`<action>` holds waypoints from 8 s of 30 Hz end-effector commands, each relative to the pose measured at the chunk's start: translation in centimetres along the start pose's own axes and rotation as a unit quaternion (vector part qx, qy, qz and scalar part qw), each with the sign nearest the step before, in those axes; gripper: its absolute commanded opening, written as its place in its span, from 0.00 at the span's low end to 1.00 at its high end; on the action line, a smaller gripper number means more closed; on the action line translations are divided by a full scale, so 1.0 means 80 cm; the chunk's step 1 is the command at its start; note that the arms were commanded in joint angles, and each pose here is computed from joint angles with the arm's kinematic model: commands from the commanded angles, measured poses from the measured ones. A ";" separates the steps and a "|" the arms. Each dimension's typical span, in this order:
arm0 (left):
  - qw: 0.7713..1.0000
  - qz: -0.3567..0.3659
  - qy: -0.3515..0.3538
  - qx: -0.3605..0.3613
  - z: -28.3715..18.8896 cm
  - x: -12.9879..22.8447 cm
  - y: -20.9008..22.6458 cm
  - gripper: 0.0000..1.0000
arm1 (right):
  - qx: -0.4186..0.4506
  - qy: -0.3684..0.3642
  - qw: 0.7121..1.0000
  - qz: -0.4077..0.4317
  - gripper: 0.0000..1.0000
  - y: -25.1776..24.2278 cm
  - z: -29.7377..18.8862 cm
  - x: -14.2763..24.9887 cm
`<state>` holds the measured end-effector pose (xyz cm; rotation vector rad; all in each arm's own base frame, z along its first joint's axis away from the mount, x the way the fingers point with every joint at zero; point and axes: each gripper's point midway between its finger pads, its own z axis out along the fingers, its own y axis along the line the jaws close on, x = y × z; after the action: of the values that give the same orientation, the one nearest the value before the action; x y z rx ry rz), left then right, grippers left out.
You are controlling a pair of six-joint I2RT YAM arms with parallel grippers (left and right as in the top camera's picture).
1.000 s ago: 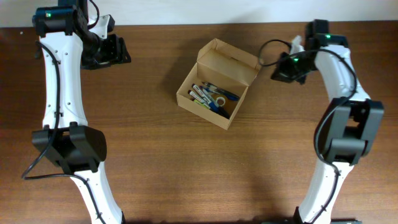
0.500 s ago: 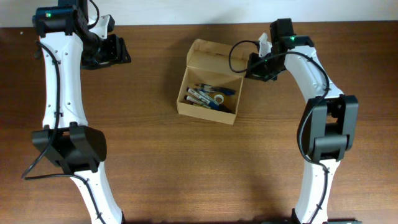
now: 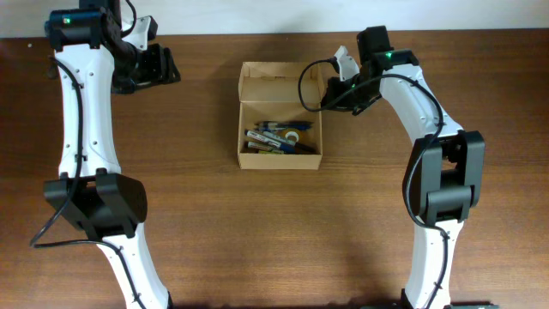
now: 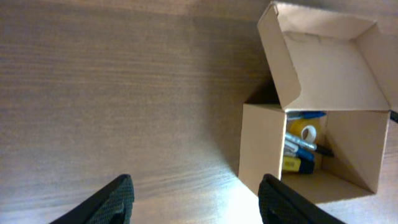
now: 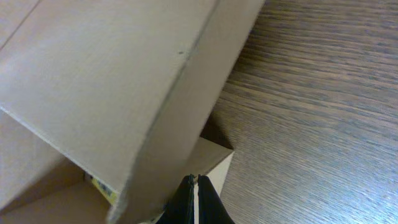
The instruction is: Pack container
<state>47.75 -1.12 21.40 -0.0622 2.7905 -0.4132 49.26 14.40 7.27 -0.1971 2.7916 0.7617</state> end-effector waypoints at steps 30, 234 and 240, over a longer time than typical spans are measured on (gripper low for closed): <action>0.896 -0.153 0.113 0.401 0.267 -0.027 -0.144 0.02 | -0.152 -0.004 0.954 0.258 0.04 -0.064 -0.020 -0.012; 0.976 0.014 -0.172 -0.133 -0.182 0.014 -0.014 1.00 | 0.183 -0.305 0.935 0.011 0.99 0.045 -0.463 -0.022; 0.976 0.014 -0.172 -0.133 -0.182 0.014 -0.014 1.00 | 0.183 -0.310 0.933 0.008 0.99 0.051 -0.471 -0.017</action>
<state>42.40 1.45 33.25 -0.1429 2.5189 -0.0281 43.08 -1.73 40.33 0.1258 2.2789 0.2109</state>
